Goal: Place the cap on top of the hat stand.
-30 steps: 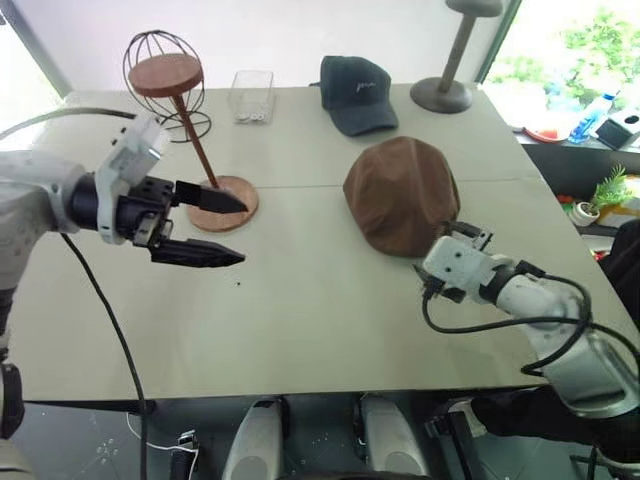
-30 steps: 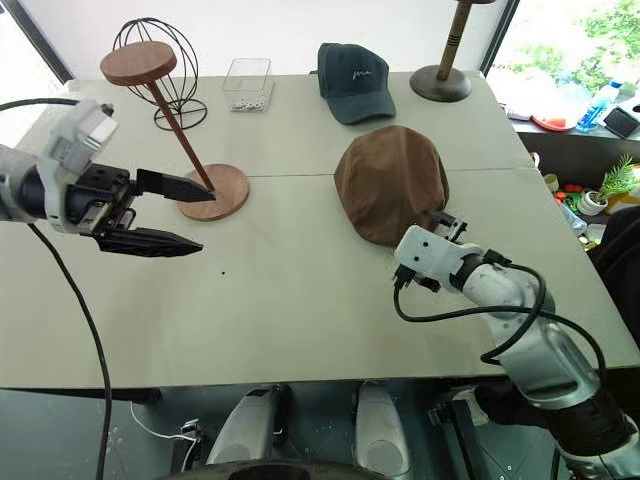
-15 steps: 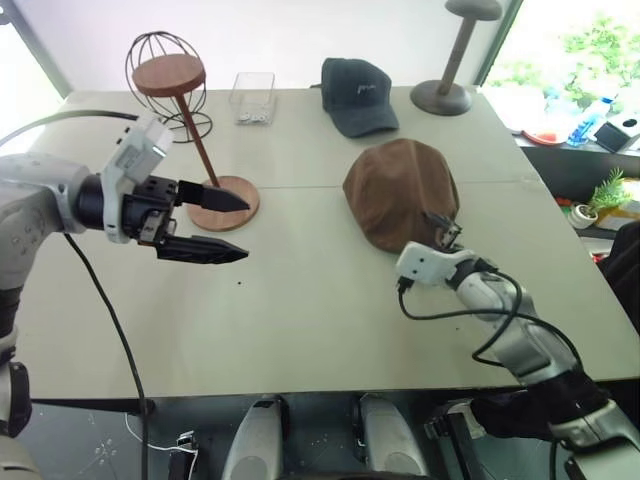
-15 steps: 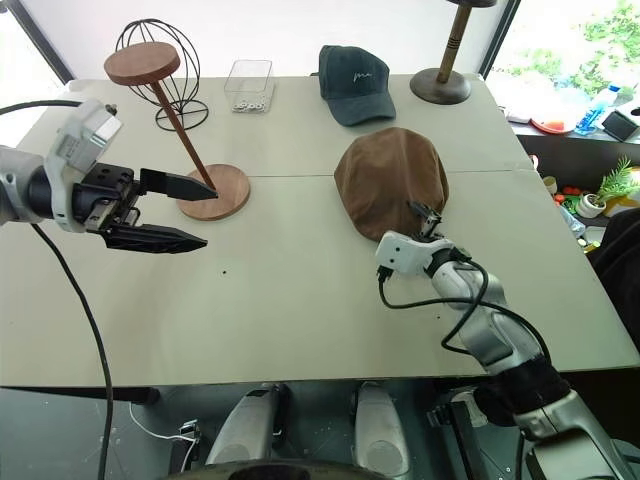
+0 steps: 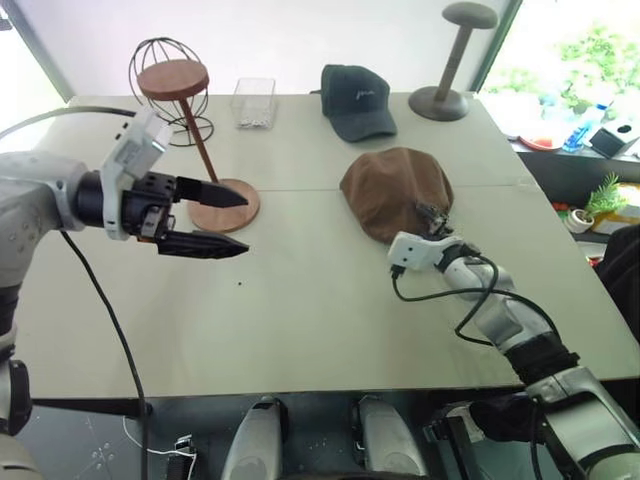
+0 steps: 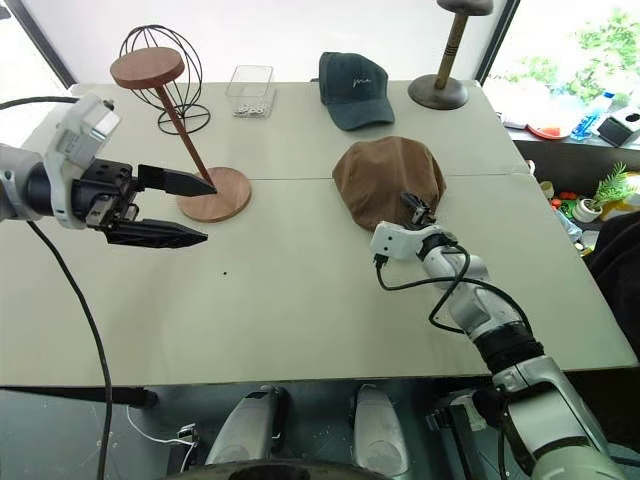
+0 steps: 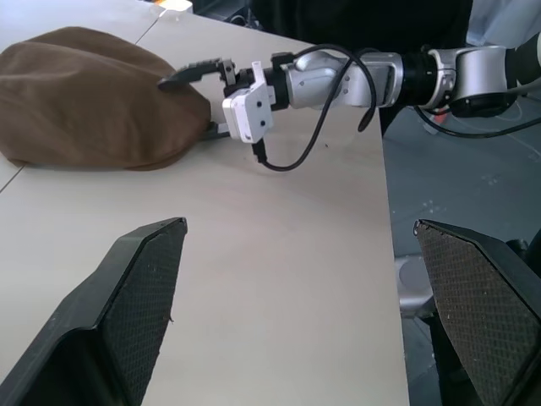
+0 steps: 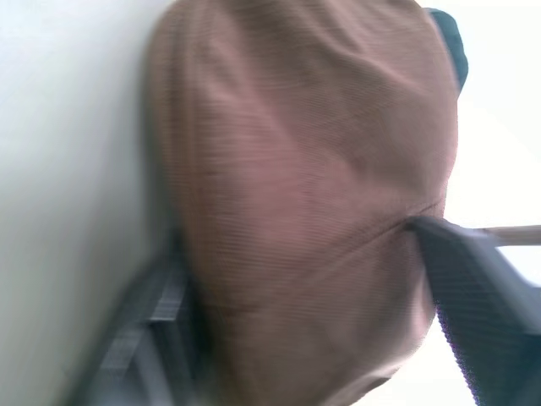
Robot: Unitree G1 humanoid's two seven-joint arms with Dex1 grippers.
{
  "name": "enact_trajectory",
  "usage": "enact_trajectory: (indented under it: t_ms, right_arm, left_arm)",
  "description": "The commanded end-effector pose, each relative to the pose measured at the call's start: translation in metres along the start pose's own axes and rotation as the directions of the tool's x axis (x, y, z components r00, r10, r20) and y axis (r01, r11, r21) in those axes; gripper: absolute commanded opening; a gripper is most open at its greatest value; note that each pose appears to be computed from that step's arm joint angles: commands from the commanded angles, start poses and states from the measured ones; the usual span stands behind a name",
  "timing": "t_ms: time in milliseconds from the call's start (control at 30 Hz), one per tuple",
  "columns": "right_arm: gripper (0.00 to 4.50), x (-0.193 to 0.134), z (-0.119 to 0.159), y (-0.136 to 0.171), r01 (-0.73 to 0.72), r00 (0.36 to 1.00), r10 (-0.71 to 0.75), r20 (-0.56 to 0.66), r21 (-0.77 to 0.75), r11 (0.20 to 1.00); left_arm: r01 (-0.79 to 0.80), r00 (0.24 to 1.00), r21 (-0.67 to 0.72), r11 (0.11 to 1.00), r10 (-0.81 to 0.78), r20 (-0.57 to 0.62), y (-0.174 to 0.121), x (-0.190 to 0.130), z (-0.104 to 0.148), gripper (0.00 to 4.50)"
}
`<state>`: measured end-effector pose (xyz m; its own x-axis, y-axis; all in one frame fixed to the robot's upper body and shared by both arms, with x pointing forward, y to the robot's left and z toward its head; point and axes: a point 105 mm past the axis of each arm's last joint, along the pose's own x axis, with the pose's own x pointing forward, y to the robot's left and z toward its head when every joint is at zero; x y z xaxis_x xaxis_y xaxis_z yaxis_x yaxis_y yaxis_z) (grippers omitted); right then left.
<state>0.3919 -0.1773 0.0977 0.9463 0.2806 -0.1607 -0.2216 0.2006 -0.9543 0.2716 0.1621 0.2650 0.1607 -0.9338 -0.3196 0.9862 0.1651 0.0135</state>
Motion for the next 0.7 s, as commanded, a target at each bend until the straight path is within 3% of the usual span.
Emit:
enact_trajectory:
  t_ms: [33,100,133,200,533,700]
  right_arm:
    - [1.52,0.002,-0.006,0.007,-0.032,0.999,0.033,-0.023,0.016,0.999]
    - [0.6,0.002,-0.005,0.004,-0.027,0.999,0.028,-0.017,0.015,1.0]
    - [0.6,0.002,-0.004,0.003,-0.027,1.0,0.027,-0.015,0.015,1.0]
    - [0.05,0.0,0.0,-0.002,-0.027,1.0,0.027,0.005,0.032,0.999]
    - [0.01,-0.009,0.02,-0.07,0.079,0.994,-0.081,0.072,0.028,0.996]
    - [0.01,-0.016,0.07,-0.168,0.253,0.94,-0.244,0.239,-0.006,0.968]
  left_arm:
    - [-0.031,0.999,0.061,0.998,0.029,0.031,-0.002,-0.008,0.017,4.5]
    - [-0.035,0.999,0.061,0.998,0.033,0.035,-0.001,-0.008,0.017,4.5]
    - [-0.036,0.999,0.061,0.998,0.034,0.036,-0.001,-0.008,0.018,4.5]
    - [-0.046,0.998,0.057,0.997,0.044,0.043,-0.001,-0.009,0.018,4.5]
    - [-0.183,0.975,0.024,0.983,0.178,0.129,-0.003,-0.029,0.023,4.5]
    - [-0.42,0.884,-0.001,0.908,0.409,0.226,-0.003,-0.063,0.028,4.5]
